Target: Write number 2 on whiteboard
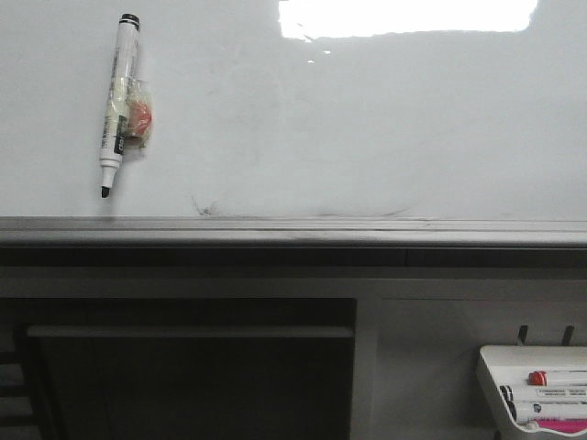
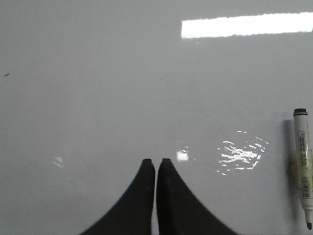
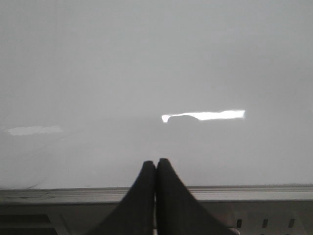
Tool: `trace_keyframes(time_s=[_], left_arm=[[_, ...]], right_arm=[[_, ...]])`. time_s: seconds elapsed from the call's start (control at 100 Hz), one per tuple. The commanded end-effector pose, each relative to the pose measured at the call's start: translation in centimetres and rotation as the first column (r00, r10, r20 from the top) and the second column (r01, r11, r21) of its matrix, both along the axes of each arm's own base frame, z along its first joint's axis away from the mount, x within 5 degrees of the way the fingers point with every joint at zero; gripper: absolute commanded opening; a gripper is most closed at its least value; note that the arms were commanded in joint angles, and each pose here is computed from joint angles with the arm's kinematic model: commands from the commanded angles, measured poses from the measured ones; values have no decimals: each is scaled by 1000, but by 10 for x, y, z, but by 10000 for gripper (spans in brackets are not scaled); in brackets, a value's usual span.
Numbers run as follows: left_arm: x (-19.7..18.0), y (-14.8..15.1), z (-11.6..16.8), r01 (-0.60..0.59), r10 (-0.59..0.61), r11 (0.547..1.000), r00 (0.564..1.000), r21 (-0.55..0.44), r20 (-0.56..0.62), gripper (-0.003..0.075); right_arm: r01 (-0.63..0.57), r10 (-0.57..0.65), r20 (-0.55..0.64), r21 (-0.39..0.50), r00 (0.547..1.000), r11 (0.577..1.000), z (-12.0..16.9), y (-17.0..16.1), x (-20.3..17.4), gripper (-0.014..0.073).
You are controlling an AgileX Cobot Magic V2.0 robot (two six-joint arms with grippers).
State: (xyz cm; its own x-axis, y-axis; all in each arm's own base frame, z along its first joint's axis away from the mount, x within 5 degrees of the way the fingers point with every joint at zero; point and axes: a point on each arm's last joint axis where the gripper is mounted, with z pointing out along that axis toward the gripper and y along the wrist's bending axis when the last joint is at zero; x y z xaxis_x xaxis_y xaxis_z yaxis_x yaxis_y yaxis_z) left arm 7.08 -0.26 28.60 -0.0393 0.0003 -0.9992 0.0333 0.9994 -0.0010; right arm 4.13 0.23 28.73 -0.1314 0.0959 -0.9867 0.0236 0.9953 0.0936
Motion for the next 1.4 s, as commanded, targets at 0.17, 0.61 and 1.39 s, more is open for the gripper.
trace_keyframes(time_s=[0.17, 0.61, 1.39], left_arm=[[17, -1, 15, 12, -5, 988, 999, -155, 41, 271], [70, -41, 9, 236, -230, 957, 972, -171, 52, 513], [144, -139, -56, 369, -404, 911, 889, -184, -218, 358]], right_arm=[[7, -7, 47, 5, 999, 1000, 14, 0, 1, -60], [-14, 15, -12, 24, 1000, 1000, 8, 1, 0, -60], [-18, 19, -38, 26, 999, 999, 6, 2, 0, -60]])
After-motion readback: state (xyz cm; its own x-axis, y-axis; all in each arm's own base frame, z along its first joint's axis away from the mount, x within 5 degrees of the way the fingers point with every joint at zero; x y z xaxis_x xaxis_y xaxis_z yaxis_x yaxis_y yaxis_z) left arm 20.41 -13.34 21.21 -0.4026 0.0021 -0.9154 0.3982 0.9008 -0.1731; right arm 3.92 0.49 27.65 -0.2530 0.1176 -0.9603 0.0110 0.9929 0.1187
